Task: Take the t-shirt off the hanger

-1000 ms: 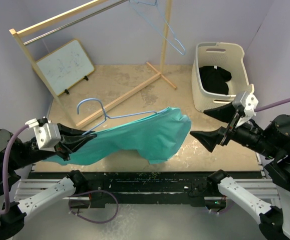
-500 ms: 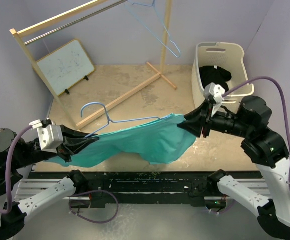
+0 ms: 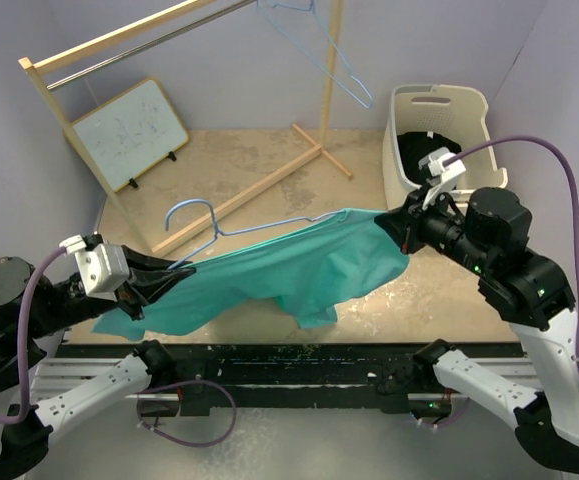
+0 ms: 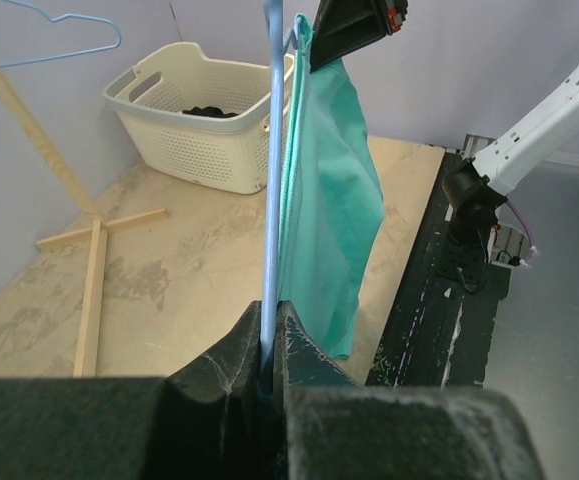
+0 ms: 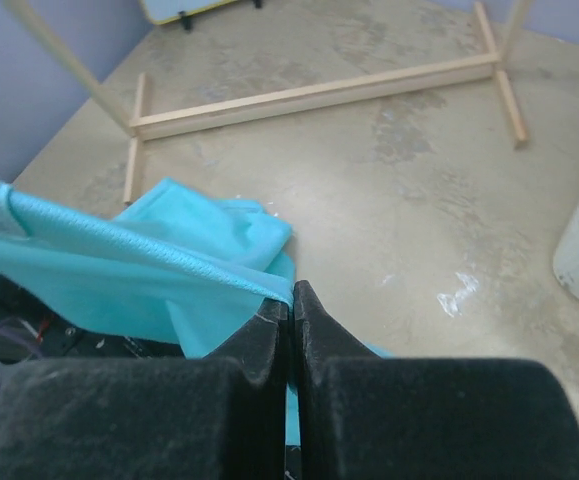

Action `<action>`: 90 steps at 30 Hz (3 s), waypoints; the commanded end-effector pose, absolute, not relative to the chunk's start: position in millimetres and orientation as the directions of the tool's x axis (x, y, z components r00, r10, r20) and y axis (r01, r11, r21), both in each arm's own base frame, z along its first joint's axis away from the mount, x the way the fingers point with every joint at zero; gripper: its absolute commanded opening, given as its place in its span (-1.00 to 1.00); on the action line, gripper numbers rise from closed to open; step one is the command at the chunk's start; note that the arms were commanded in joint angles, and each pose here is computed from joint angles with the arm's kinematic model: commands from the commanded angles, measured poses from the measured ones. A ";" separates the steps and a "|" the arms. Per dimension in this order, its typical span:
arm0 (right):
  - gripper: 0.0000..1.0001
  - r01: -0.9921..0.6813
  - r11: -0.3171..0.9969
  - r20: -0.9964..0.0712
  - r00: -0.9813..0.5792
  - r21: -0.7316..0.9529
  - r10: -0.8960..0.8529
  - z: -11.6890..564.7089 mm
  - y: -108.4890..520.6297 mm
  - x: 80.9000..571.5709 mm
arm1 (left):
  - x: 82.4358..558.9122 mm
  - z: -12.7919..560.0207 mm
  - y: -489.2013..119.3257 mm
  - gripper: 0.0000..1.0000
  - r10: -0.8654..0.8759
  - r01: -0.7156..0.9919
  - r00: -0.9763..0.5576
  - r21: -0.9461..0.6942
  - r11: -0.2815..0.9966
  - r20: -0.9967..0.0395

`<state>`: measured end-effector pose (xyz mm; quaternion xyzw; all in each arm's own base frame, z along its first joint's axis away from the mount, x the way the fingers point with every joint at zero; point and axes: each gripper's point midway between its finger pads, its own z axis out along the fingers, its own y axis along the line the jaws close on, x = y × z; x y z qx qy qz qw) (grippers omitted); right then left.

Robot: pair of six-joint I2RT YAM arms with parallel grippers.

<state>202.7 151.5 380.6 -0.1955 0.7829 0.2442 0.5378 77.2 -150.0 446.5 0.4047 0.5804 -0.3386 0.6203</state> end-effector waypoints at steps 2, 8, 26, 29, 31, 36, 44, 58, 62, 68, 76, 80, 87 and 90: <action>-1.00 -0.236 0.968 -0.916 -0.402 0.082 -0.020 361.5 95.7 234.8 | 62.7 486.5 -130.3 -1.00 -0.064 0.864 0.207 0.151 0.479 -0.976; -1.00 -0.218 0.974 -0.879 -0.474 0.063 -0.049 336.5 97.9 241.7 | 58.8 491.4 -122.6 -1.00 -0.081 0.855 0.219 0.152 0.496 -0.972; 0.14 -0.789 0.604 -0.984 -0.174 0.113 -0.044 426.1 164.3 145.2 | 128.0 419.1 -184.3 -1.00 0.098 0.862 0.052 0.094 0.497 -0.994; 0.19 -0.817 0.573 -0.995 -0.097 0.068 -0.020 447.1 162.3 131.8 | 131.3 409.8 -210.9 -1.00 0.105 0.909 0.045 0.084 0.407 -0.993; 0.19 -0.828 0.557 -0.996 -0.084 0.058 -0.021 452.1 165.1 131.5 | 127.8 407.0 -228.5 -1.00 0.104 0.944 0.046 0.077 0.321 -0.994; 0.17 -0.854 0.518 -0.995 -0.091 0.053 -0.049 447.4 177.3 140.8 | 116.0 413.3 -255.5 -1.00 0.065 0.985 0.081 0.090 0.147 -0.995; 0.14 -0.866 0.493 -0.986 -0.145 0.085 -0.085 424.5 189.1 153.6 | 110.4 438.2 -271.6 -1.00 -0.001 0.991 0.124 0.124 0.044 -0.992; -1.00 -0.763 0.634 -0.968 -0.237 0.130 -0.086 400.8 171.2 170.0 | 182.7 453.2 -291.5 -1.00 -0.001 0.940 0.191 0.182 0.289 -0.982; -1.00 -0.692 0.709 -0.970 -0.237 0.133 -0.049 407.4 158.0 177.7 | 231.0 448.6 -302.9 -1.00 0.033 0.891 0.149 0.148 0.430 -0.988; -1.00 -0.666 0.733 -0.967 -0.251 0.137 -0.047 416.2 147.3 168.9 | 225.3 442.2 -292.9 0.07 0.062 0.887 0.108 0.124 0.444 -0.992; -1.00 -0.626 0.765 -0.925 -0.364 0.154 -0.111 393.4 141.0 169.5 | 207.4 418.8 -233.6 0.23 0.098 0.799 0.069 0.114 0.591 -0.993; -1.00 -0.611 0.777 -0.914 -0.385 0.152 -0.125 390.0 145.1 183.2 | 201.1 406.1 -208.1 0.23 0.069 0.745 0.058 0.089 0.661 -0.996; -1.00 -0.524 0.846 -0.815 -0.528 0.093 -0.238 347.9 154.5 221.5 | 201.0 371.1 -191.6 0.21 0.107 0.701 0.010 0.083 0.708 -0.994; -1.00 -0.497 0.867 -0.748 -0.586 0.029 -0.311 317.1 164.2 234.2 | 203.2 359.2 -193.9 0.18 0.138 0.705 -0.011 0.090 0.703 -0.990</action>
